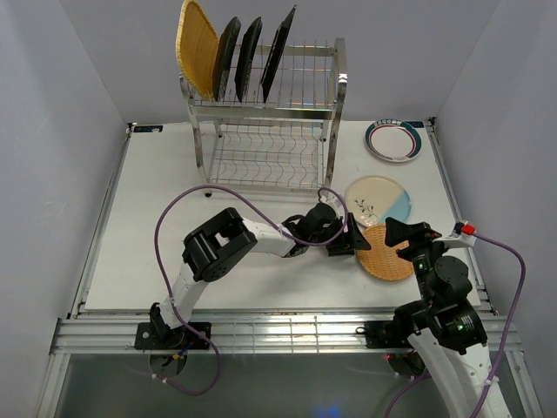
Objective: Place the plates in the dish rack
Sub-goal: Pick up the plate from the corner of the board.
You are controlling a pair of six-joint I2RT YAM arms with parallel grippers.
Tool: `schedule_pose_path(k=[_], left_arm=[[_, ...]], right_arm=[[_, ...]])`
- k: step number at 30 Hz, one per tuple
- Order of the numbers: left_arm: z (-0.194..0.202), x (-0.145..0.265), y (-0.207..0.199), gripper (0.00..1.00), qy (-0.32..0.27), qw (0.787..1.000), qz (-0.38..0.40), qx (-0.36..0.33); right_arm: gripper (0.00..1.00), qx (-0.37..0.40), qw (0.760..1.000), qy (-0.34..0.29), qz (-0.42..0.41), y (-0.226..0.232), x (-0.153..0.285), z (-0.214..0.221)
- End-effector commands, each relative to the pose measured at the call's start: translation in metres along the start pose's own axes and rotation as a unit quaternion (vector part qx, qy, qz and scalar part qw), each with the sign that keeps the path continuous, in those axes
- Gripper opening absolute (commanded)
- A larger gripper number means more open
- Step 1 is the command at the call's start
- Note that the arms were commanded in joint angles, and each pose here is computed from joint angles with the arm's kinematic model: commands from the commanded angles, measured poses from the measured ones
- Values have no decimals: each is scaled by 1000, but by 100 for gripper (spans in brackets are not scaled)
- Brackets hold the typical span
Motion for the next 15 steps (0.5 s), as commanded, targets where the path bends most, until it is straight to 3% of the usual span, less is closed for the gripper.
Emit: schedule_pose_path(k=[1,10,12,15], left_arm=[[10,-1,34,78,8,997,-58,51],[17,-12,36,74,32,994,-58,82],[19,-14,38,64,39,994,-60,81],[20,-16,40,60,42,994,-61,83]], right_arm=[[77,-12,999,-35,-10,6,8,-24],[77,-14,999,-43,-10,5,11,-28],[77,-14,999,-42,-11,6,11,-27],[77,-14,999,-42,-11,5,11,-27]])
Point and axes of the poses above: each gripper's point midway between its finger pads, its own x axis back along the fingers, its own y axis along the line the jaws close on, z = x × y, the point moved 1 cm from there along x, back along the fingers, and after that the axes turned 13 degrees about x, right-handed, at the moved point
